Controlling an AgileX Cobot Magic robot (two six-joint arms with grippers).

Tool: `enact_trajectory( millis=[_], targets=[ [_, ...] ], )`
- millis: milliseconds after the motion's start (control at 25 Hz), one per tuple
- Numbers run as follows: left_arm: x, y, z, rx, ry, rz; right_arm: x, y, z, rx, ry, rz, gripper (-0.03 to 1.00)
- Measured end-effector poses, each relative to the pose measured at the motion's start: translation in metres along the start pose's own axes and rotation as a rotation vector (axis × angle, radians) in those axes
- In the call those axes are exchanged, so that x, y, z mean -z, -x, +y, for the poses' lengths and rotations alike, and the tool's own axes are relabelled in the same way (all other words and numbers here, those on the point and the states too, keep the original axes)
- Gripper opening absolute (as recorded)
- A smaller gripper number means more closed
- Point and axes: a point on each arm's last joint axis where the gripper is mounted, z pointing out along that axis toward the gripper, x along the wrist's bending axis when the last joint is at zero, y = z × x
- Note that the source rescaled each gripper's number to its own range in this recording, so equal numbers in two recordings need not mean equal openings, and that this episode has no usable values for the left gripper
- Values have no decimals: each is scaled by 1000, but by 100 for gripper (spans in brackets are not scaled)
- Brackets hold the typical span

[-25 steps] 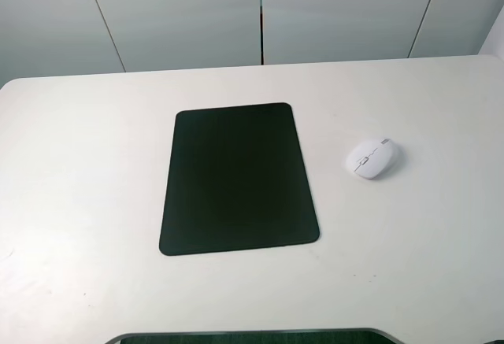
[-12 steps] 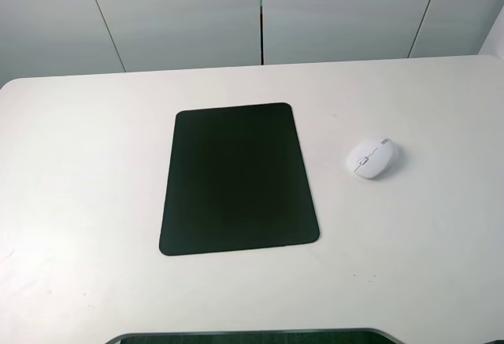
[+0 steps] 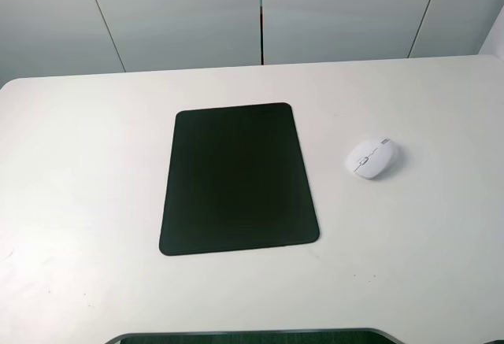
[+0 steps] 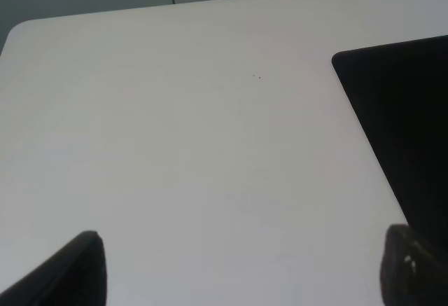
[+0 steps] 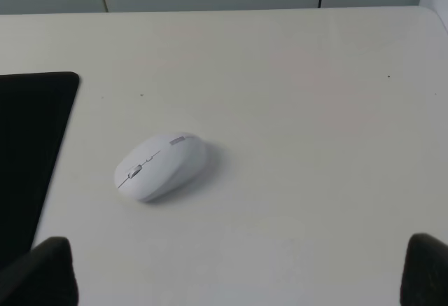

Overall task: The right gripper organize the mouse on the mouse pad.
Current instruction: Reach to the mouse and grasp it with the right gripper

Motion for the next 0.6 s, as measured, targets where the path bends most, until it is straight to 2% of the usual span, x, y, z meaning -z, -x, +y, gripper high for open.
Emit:
enact_trajectory(
  millis=[360, 600],
  targets=[
    [0, 0, 0, 0, 0, 0, 1, 2, 1, 12, 2, -26, 100],
    [0, 0, 0, 0, 0, 0, -14, 1, 32, 16, -179, -33, 100]
  ],
)
